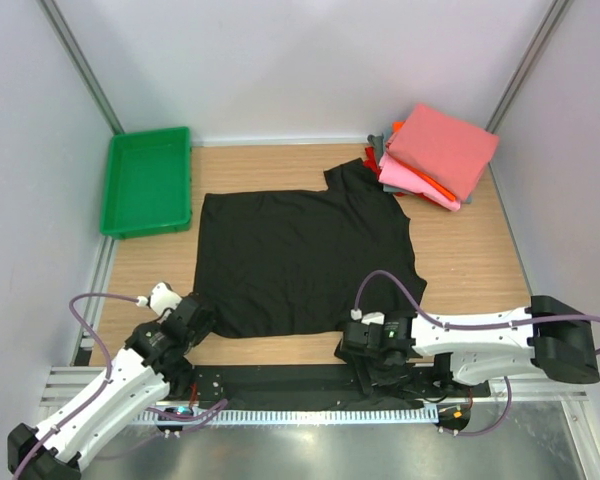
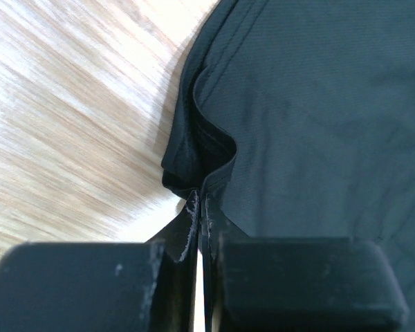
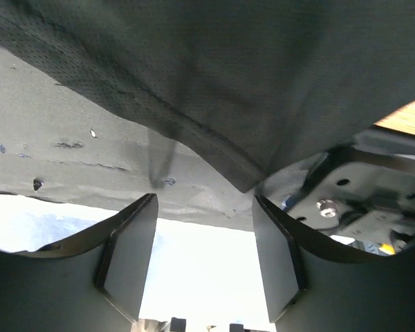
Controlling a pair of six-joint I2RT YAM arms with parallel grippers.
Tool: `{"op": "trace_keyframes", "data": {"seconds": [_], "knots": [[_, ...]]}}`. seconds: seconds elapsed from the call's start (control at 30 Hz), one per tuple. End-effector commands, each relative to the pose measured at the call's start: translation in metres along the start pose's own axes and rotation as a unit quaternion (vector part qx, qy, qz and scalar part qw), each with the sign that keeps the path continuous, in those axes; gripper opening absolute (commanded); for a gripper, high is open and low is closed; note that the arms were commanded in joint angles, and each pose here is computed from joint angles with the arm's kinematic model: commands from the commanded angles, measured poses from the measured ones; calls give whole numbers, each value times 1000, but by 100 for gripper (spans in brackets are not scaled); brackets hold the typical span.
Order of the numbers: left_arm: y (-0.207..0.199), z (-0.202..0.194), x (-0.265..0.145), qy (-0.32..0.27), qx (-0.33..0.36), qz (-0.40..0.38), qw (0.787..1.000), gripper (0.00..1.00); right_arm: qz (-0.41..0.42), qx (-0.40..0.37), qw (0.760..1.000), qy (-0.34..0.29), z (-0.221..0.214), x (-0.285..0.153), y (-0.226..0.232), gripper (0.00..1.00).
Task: Fold and stack the t-shirts
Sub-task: Fold the tshirt
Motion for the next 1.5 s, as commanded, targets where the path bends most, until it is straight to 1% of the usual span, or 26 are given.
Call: {"op": "trace_keyframes", "data": {"seconds": [0.0,0.17,0.23,0.27,0.37,0.53,0.63,0.7,0.8,0.83,0.9,0.93,1.0,1.03,1.17,1.3,1.47], "knots": [[-5,4,-1,-14,-12,-19,1000,0,14,19,1000,7,-5,6,4,59],[-3,4,-1,-14,-15,-20,1000,0,8,32,999,-21,1,12,-3,57],[-4,4,-1,-13,-12,-17,1000,0,-6,36,999,-28,2,13,-9,57],[-3,4,-1,-13,-12,-15,1000,0,-14,39,998,-47,7,13,-13,57],[-3,3,-1,-9,-8,-9,1000,0,-32,46,996,-67,11,10,-22,59],[-3,3,-1,-7,-4,-4,1000,0,-10,86,989,-121,25,5,-20,59],[-3,3,-1,-7,-4,-4,1000,0,-7,99,986,-137,30,4,-20,57],[-3,3,-1,-7,-4,-4,1000,0,-18,96,986,-134,30,8,-21,57],[-3,3,-1,-7,-4,-3,1000,0,-39,88,988,-123,29,16,-23,52],[-3,3,-1,-7,-3,-3,1000,0,-40,88,989,-116,27,18,-23,46],[-3,3,-1,-6,-2,-2,1000,0,-33,90,988,-118,28,18,-22,40],[-3,3,-1,-6,-2,-3,1000,0,-32,90,988,-119,27,18,-22,31],[-3,3,-1,-5,-3,-3,1000,0,-25,92,988,-120,27,15,-23,22],[-4,3,-1,-6,-3,-6,1000,0,-22,93,988,-125,28,11,-21,16],[-8,4,-7,1,1,-12,1000,0,-21,97,985,-143,34,-7,-17,12],[-20,14,-27,9,4,-35,999,0,-33,95,982,-161,40,-26,-16,8],[-30,5,-38,51,-13,-64,997,0,-51,92,976,-192,55,-42,-7,7]]}}
Point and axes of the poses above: each gripper's point midway between its finger pads, its own x axis out along the fingers, its own y axis along the line the jaws close on, z = x × y, the point moved 3 cm from there along -x, back along the fingers, and after that the axes turned 3 degrees about x, right-handed, at the moved point
